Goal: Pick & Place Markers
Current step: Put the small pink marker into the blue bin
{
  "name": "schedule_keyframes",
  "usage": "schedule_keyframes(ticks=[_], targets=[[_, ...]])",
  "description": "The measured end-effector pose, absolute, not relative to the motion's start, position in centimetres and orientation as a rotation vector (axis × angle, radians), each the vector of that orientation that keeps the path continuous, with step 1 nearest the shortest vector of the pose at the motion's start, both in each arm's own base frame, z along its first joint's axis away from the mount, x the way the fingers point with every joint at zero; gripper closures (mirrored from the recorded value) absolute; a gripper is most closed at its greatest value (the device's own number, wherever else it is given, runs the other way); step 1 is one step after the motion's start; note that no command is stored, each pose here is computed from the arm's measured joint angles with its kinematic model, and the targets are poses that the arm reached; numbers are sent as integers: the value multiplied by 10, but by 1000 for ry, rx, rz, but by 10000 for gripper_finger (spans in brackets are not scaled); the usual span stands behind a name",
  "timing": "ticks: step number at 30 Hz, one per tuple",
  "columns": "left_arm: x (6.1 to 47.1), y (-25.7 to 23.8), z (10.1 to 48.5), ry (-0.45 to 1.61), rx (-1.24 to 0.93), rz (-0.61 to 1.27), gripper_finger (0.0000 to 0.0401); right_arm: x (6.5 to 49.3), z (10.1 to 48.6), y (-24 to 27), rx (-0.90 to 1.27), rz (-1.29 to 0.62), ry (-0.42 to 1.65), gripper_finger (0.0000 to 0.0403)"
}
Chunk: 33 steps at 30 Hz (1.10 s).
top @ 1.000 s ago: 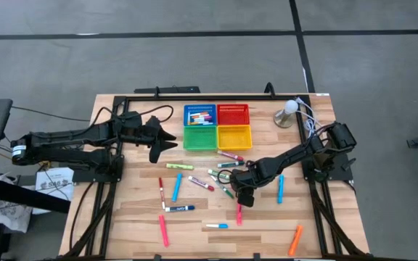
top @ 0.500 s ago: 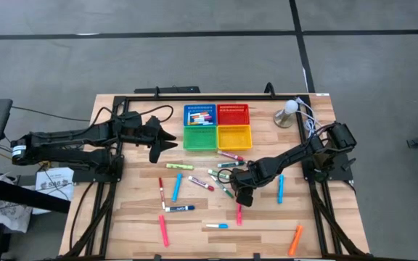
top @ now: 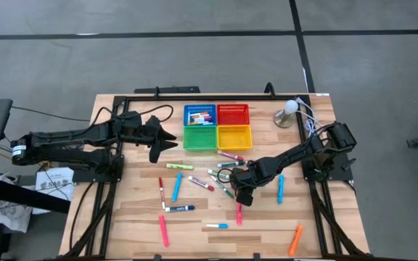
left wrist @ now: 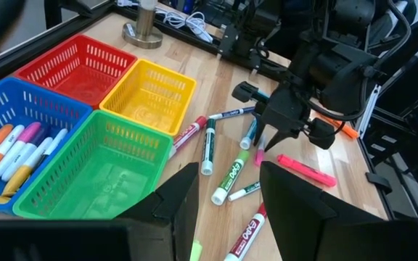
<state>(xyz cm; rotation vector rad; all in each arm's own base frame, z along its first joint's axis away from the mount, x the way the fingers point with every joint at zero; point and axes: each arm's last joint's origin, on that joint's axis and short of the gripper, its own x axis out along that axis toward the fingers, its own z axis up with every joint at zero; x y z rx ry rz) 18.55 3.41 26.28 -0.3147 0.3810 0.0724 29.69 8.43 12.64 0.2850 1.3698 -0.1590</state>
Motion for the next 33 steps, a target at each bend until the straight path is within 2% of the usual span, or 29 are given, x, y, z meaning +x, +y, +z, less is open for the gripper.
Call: schedule_keyframes(ticks=[12, 23, 33], targets=[[186, 34, 264, 370, -313, 70, 256, 297, 127, 84, 282, -163, 1367, 325], [186, 34, 265, 359, -311, 69, 256, 294, 150, 84, 308, -129, 1285, 382], [187, 34, 266, 346, -312, 68, 256, 292, 171, 83, 358, -110, 1206, 361]])
